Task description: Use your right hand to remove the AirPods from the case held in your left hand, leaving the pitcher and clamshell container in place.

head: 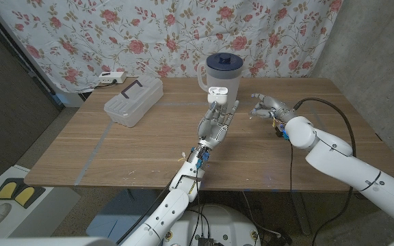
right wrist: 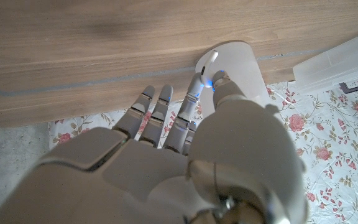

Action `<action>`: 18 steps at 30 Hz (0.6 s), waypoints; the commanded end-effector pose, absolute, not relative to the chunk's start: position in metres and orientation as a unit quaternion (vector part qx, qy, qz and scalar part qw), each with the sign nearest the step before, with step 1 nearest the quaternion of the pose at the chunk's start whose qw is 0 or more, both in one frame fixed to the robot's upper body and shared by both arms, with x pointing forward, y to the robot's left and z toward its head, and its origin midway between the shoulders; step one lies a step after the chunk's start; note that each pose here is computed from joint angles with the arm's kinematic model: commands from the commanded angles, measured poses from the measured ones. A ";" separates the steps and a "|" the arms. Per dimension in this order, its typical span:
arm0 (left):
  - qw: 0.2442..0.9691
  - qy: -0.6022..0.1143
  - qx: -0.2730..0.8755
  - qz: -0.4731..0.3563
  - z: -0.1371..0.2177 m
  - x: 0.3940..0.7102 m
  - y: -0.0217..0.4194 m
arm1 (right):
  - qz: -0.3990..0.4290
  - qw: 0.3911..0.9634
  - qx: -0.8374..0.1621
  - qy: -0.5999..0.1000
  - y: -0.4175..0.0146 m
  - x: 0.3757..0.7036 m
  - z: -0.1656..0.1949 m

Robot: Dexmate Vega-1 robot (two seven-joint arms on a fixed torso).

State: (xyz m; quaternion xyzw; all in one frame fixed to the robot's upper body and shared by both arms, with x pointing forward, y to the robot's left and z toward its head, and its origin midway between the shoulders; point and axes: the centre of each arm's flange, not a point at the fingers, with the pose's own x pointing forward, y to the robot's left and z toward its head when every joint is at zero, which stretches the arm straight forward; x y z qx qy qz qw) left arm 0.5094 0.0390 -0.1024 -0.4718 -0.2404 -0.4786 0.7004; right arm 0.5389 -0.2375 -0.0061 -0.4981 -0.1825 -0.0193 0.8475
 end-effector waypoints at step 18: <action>0.709 -0.244 -0.471 -0.465 -0.104 0.505 0.047 | -0.025 0.845 -0.514 -0.146 -0.242 0.563 -0.035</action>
